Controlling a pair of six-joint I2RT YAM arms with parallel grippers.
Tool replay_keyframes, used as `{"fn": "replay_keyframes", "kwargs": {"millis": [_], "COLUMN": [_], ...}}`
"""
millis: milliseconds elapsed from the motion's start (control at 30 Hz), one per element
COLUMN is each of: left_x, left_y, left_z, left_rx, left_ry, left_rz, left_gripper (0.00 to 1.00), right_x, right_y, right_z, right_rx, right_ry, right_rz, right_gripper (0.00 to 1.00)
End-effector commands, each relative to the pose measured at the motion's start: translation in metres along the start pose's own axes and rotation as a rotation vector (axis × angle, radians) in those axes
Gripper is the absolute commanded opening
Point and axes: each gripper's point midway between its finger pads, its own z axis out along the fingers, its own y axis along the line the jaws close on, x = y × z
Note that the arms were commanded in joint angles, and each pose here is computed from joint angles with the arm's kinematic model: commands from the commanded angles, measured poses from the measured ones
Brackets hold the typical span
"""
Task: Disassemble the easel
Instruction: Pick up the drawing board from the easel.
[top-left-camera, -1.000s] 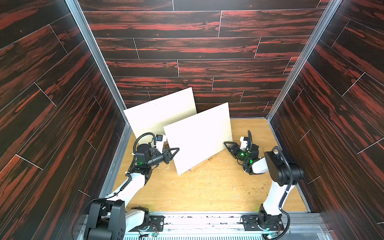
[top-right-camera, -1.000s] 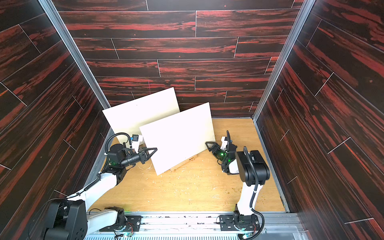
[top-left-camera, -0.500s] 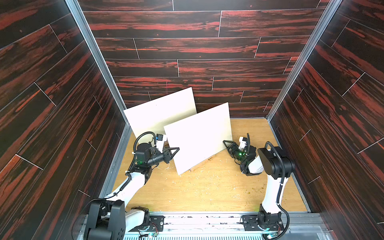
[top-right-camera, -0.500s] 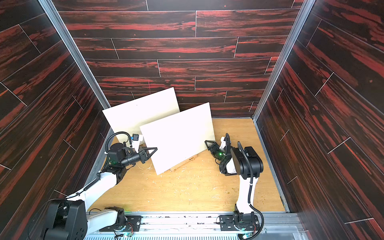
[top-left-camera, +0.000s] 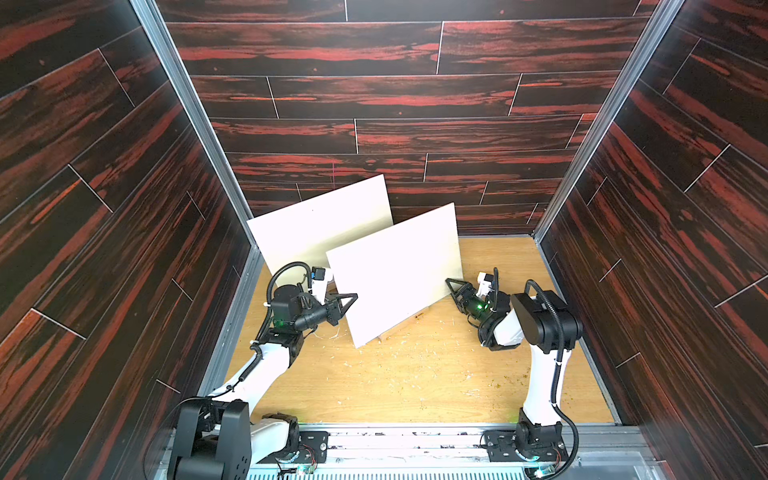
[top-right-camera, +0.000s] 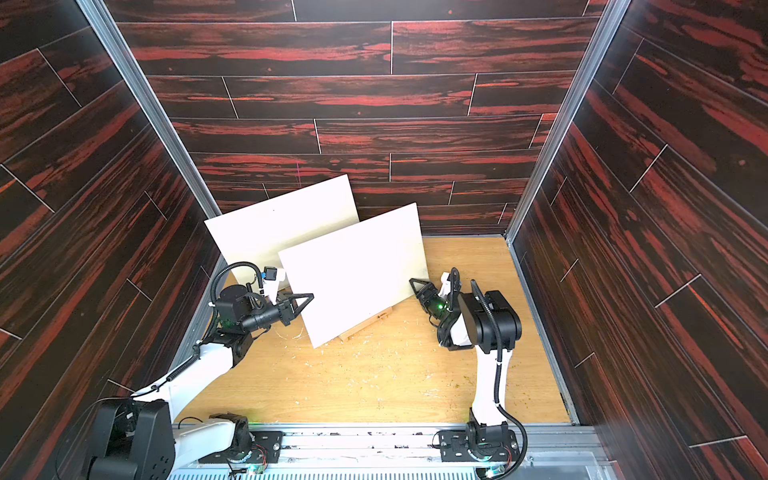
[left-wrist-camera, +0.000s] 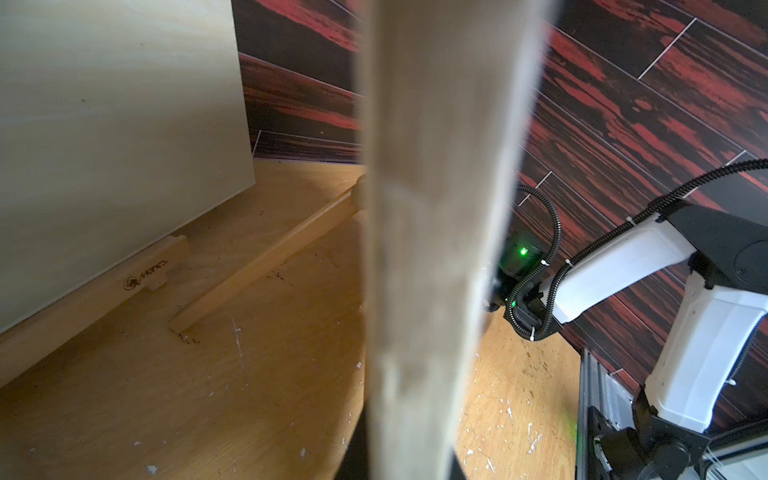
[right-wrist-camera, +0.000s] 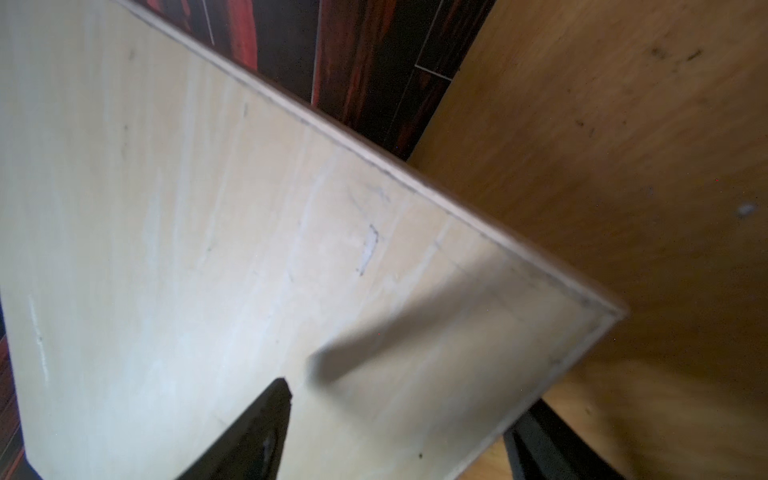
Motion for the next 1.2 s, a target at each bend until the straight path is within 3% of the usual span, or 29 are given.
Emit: {"fn": "replay_keyframes", "kwargs": {"millis": [0,433,1167], "left_x": [0.062,0.041,0.023], "left_y": [0.022,0.011,-0.031], "left_z": [-0.004,-0.004,-0.014], "left_rx": [-0.089,-0.05,0.032], "left_ry": [0.183,0.099,0.094], "left_rz": [-0.19,-0.153,-0.097], "left_gripper": [0.0,0.0,0.0], "right_x": [-0.03,-0.045,-0.056], "right_y": [0.071,0.103,0.137], "right_z": [0.006,0.015,0.002], "right_rx": [-0.239,-0.322,-0.378], "right_ry": [-0.085,-0.101,-0.135], "right_rz": [-0.153,-0.19,-0.225], "right_gripper": [0.81,0.8,0.8]}}
